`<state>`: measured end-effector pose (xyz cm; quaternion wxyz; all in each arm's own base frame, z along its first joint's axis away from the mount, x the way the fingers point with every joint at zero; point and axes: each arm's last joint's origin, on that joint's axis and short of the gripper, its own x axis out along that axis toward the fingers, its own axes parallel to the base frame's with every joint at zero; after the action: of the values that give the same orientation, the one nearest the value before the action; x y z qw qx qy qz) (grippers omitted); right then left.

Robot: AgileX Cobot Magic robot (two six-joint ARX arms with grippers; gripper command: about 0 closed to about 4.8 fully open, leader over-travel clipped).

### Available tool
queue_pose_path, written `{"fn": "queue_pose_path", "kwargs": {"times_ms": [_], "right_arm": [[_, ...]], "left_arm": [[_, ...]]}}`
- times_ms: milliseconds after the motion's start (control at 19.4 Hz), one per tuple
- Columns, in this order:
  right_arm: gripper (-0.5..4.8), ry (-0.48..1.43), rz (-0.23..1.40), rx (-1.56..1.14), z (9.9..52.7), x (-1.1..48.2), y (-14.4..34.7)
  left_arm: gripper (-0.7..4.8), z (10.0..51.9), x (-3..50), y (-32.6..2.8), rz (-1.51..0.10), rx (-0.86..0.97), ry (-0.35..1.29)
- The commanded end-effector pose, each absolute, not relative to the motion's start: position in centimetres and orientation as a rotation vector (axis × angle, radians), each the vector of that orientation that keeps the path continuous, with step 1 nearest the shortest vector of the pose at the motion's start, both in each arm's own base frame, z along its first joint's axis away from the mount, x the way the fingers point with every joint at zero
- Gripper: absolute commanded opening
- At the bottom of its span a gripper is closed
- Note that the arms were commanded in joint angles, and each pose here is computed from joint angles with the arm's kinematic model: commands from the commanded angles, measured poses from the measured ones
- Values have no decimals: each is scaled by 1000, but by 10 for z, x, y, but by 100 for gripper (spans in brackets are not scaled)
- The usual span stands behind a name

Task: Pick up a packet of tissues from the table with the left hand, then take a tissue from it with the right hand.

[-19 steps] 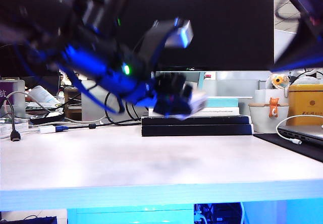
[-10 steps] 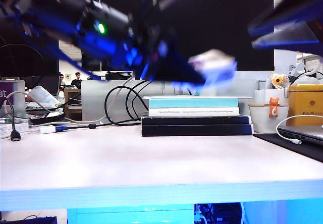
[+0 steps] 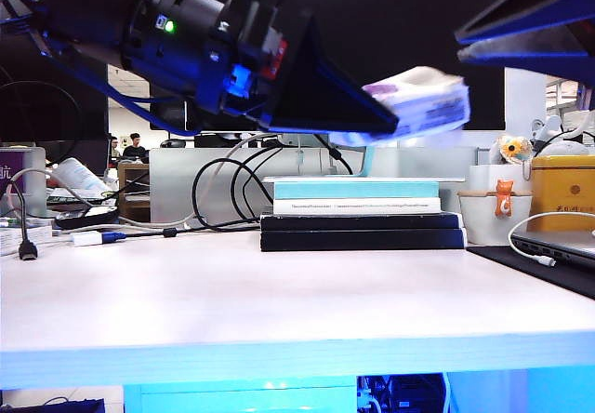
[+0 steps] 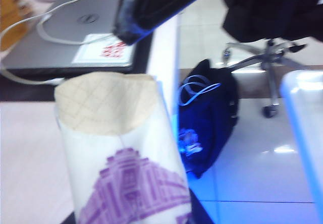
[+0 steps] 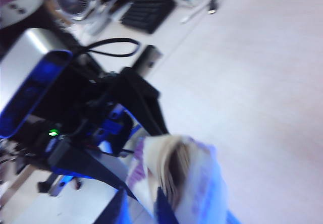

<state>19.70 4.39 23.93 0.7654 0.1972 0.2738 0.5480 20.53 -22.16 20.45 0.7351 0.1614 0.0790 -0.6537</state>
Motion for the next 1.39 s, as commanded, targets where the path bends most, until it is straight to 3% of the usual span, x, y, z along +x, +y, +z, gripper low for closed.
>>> {"fn": "queue_pose_path", "kwargs": {"times_ms": [52,464,980,1393], "right_arm": [[82,586,1225,437,243,197,45],[82,659,1338,550,241,196,46],[85,617,1254,511,243,202,45],[85,666,1301,554,240,198,46]], "left_arm": [[210,207,204,-223,-1470,340,151],[210,215,204,-225,-1526,276,88],[210,207,202,-226,-1579,238,172],[209,208,203,-227,-1563,260,145]]}}
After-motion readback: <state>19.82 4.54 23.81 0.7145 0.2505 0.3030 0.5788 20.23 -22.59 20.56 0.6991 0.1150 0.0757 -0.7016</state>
